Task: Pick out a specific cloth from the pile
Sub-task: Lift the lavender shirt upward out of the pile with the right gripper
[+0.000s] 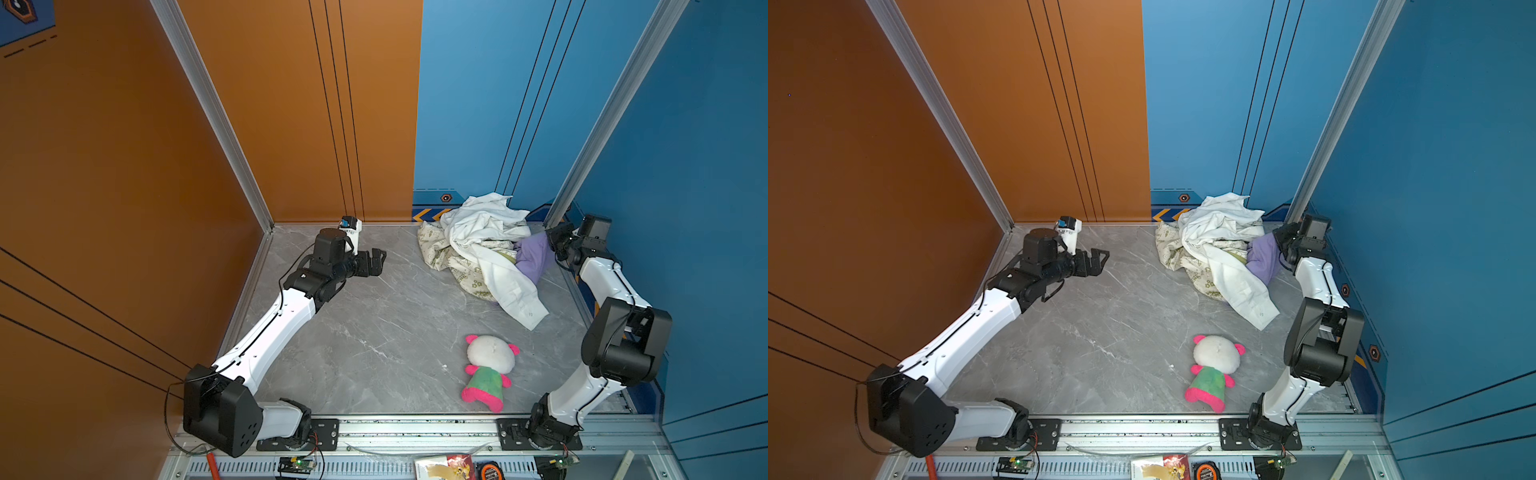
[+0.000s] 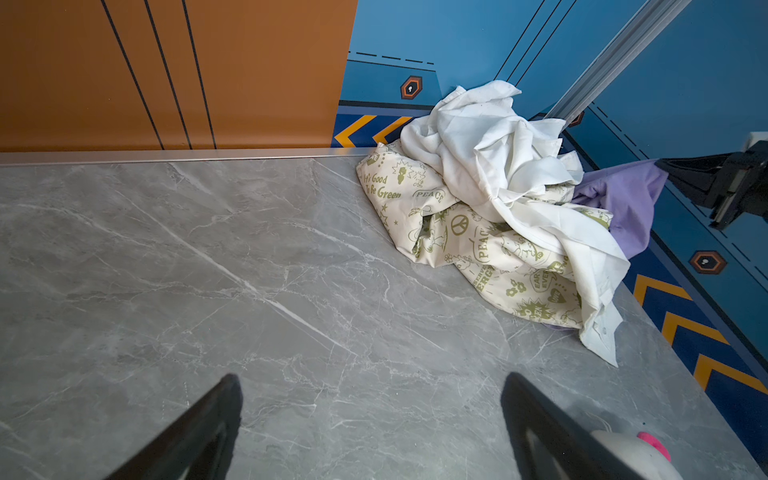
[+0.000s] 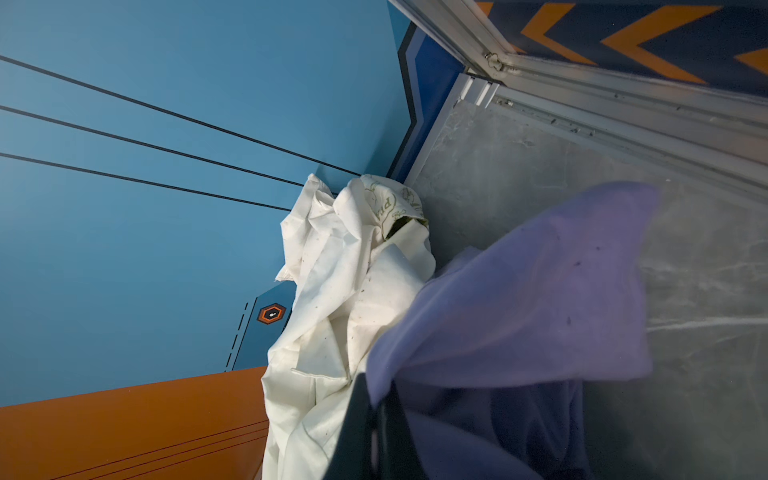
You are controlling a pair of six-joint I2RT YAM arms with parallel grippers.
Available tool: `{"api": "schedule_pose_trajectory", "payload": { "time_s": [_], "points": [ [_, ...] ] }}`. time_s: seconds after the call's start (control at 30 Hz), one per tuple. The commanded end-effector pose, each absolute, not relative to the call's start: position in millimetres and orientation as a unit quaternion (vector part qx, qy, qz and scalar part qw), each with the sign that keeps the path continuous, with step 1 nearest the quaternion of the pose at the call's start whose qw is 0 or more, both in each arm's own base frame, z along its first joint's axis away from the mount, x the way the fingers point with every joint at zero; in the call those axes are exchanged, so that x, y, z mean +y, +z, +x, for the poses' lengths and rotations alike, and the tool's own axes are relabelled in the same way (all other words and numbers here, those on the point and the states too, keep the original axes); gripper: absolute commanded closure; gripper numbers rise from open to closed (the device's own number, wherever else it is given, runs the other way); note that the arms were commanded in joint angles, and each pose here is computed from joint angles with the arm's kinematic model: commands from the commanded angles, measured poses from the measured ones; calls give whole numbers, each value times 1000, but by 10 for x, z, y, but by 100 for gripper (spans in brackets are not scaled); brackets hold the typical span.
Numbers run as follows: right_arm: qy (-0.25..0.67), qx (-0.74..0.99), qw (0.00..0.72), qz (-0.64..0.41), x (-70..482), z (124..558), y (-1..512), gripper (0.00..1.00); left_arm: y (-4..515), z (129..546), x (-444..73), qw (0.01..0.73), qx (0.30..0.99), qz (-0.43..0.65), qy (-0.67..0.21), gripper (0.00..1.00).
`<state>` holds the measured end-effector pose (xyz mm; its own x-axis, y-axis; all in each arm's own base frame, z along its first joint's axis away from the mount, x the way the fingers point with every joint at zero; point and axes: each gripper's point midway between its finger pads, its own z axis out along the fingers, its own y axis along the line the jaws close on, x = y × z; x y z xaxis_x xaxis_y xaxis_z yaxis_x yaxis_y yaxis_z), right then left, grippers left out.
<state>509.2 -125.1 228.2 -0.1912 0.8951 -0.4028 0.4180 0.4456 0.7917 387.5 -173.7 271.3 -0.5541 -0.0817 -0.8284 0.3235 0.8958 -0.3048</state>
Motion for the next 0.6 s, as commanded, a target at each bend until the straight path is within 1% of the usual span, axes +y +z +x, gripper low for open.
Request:
{"api": "schedule_pose_trajectory", "payload": {
  "time_s": [0.0, 0.57],
  "points": [
    [275, 679, 525, 434, -1330, 5142, 2969, 100, 2789, 3820, -1721, 479, 848, 68, -217, 2],
    [291, 621, 615, 388, -1324, 5124, 4016, 100, 2810, 3779, -1730, 487, 843, 64, -221, 2]
  ]
}}
